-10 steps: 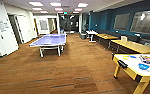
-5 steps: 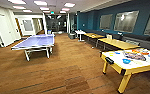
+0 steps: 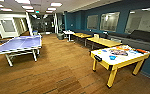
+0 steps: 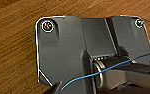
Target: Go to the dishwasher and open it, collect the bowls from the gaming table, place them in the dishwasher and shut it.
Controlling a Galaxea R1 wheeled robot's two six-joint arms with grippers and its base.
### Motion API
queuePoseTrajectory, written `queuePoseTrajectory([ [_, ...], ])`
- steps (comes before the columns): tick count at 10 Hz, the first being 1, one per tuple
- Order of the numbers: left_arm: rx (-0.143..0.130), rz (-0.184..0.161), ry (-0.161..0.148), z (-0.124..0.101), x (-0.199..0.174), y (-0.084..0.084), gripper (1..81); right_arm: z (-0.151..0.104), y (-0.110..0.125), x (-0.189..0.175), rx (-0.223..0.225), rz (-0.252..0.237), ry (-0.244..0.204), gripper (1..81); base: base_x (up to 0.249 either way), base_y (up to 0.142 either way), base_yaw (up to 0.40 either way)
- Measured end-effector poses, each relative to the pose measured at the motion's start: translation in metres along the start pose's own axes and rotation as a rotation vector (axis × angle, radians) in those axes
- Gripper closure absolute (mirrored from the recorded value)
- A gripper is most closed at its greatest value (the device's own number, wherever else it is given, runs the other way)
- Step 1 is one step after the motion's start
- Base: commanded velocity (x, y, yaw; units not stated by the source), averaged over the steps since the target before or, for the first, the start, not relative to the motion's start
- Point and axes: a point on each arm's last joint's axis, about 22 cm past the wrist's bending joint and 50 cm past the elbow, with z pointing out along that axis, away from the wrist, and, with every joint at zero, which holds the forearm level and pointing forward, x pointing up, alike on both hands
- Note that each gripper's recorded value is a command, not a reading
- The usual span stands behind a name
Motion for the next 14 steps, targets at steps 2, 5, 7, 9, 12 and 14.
queuePoseTrajectory([
  [2, 0.0, 0.0, 0.0, -0.0001, 0.0, -0.0004, 1.0, 0.0, 0.0, 0.0003, 0.0, -0.001, 0.0, 1.0, 0.0, 0.0, -0.337],
  [5, -0.002, 0.001, 0.003, 0.0004, 0.0006, 0.0018, 1.0, 0.0001, -0.0002, 0.0022, 0.0, -0.001, 0.002, 1.0, 0.0, 0.0, -0.337],
  [7, -0.002, 0.001, 0.003, 0.0004, 0.0007, 0.0018, 1.0, 0.0001, -0.0002, 0.0024, 0.0, -0.001, 0.003, 1.0, 0.0, 0.0, -0.337],
  [9, -0.002, 0.003, 0.003, 0.0004, 0.0007, 0.0018, 1.0, 0.0001, -0.0002, 0.0024, 0.0, -0.001, 0.003, 1.0, 0.0, 0.0, -0.337],
  [12, -0.002, 0.003, 0.003, 0.0003, 0.0007, 0.0014, 1.0, 0.0001, -0.0002, 0.002, 0.0, -0.001, 0.003, 1.0, 0.0, 0.0, -0.337],
  [14, -0.002, 0.003, 0.005, 0.0003, 0.0014, 0.0014, 1.0, 0.0, 0.0002, 0.0017, 0.0, -0.001, 0.002, 1.0, 0.0, 0.0, -0.339],
])
